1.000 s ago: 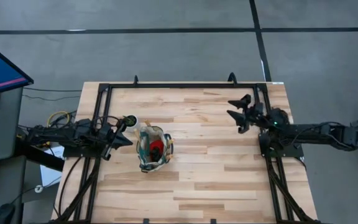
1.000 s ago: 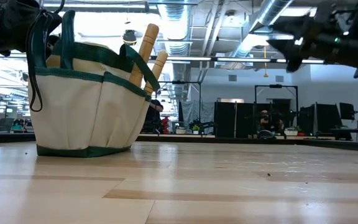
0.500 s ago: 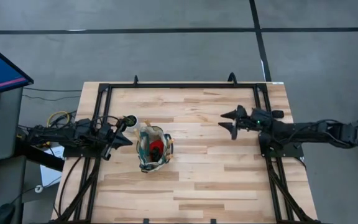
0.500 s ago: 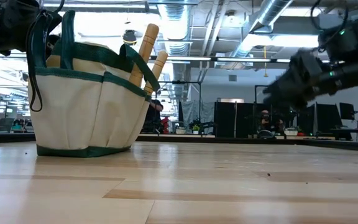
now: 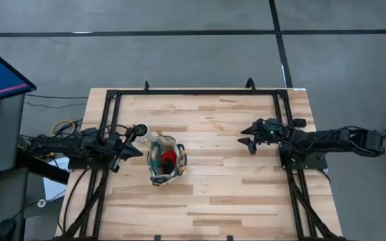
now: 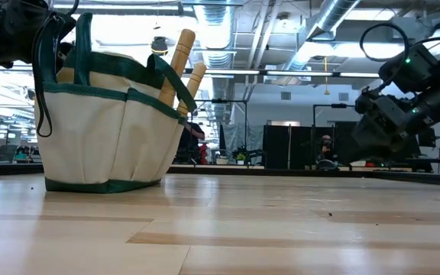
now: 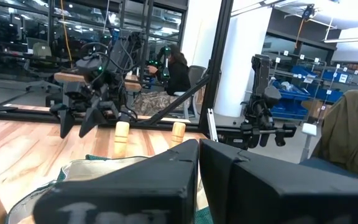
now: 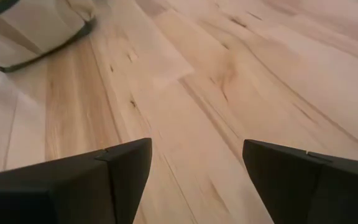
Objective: Pick & Place Garden tools in Gardening bag
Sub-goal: Return to Home Position
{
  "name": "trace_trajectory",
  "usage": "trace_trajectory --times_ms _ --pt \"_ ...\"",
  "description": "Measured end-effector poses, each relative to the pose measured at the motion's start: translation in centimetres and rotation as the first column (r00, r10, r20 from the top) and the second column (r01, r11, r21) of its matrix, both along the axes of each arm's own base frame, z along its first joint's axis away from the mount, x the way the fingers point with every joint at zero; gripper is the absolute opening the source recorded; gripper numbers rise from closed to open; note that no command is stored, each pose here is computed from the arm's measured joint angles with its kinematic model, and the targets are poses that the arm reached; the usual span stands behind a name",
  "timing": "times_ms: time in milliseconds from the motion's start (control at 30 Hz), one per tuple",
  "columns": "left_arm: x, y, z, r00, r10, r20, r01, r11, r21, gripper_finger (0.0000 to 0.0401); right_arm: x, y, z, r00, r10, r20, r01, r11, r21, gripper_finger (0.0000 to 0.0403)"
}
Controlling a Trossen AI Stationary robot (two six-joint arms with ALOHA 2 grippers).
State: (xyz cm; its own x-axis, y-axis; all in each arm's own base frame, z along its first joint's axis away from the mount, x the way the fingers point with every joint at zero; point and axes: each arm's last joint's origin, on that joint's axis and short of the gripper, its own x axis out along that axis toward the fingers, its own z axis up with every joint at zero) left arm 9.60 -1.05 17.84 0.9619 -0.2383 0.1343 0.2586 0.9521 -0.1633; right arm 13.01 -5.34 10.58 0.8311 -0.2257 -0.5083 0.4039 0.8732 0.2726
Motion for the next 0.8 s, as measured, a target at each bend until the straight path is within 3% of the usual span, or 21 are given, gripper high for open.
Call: trace_trajectory --times_ms 800 --pt "-0.01 0.0 0.07 1.0 0.0 0.008 0.0 1.0 -0.001 0.0003 0.0 0.0 -0.04 1.0 0.0 -0.003 0.0 1.0 0.001 0.0244"
